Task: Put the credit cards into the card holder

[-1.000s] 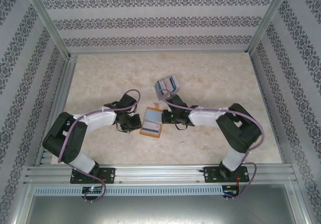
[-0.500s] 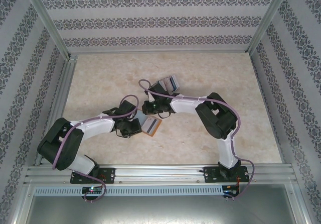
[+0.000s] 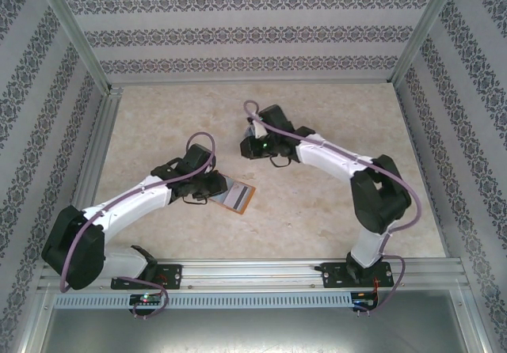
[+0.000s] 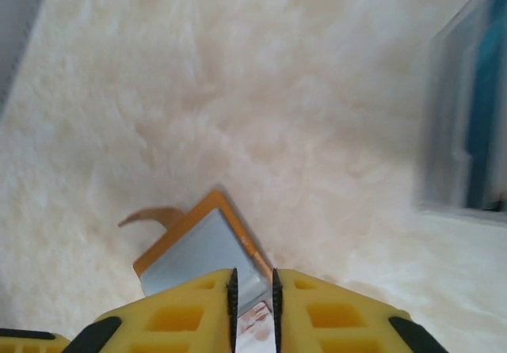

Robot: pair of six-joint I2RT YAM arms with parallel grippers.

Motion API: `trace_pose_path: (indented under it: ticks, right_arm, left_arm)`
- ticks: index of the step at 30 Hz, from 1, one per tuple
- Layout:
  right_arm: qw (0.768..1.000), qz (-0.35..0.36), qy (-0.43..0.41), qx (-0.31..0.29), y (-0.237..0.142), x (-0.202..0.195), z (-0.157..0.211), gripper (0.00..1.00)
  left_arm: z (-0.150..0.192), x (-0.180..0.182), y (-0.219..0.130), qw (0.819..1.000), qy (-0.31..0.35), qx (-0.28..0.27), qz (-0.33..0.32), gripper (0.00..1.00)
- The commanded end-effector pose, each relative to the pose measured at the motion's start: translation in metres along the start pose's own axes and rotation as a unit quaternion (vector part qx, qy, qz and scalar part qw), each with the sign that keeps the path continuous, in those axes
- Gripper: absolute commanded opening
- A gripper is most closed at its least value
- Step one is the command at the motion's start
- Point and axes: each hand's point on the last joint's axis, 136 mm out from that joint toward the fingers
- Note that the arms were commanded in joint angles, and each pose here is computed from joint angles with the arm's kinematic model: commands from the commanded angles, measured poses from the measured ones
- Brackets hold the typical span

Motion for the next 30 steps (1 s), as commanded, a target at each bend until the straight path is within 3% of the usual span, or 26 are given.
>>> trace_pose_path:
  ticks: [1, 12, 19, 30]
  right_arm:
    - [1.000, 0.016, -0.022, -0.013, -0.027, -0.015, -0.012, 0.27]
    - [0.994, 0.070, 0.044, -0.075, -0.070, -0.113, -0.051, 0.43]
    - [0.993, 0.061, 0.086, -0.050, -0.040, -0.148, -0.054, 0.48]
    - [0.993, 0.036, 0.108, 0.011, 0.006, -0.157, -0.039, 0.52]
  left_arm:
    - [-0.020, -0.008, -0.009, 0.999, 0.027, -0.031, -0.022, 0.22]
    - [-0.088, -0.094, 0.025, 0.996, 0.040, -0.059, 0.045, 0.29]
    - [-0.126, -0.123, 0.059, 0.995, 0.011, -0.030, 0.090, 0.34]
    - [-0.148, -0.122, 0.097, 0.994, -0.019, -0.006, 0.110, 0.37]
Point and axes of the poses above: each hand's point on the last joint's axis, 136 mm out from that joint toward the fingers, its own y axis out along the fingers, its own x axis along the line the jaws close on, z = x × y, and after that the axes turned 15 degrees about -y, right-handed
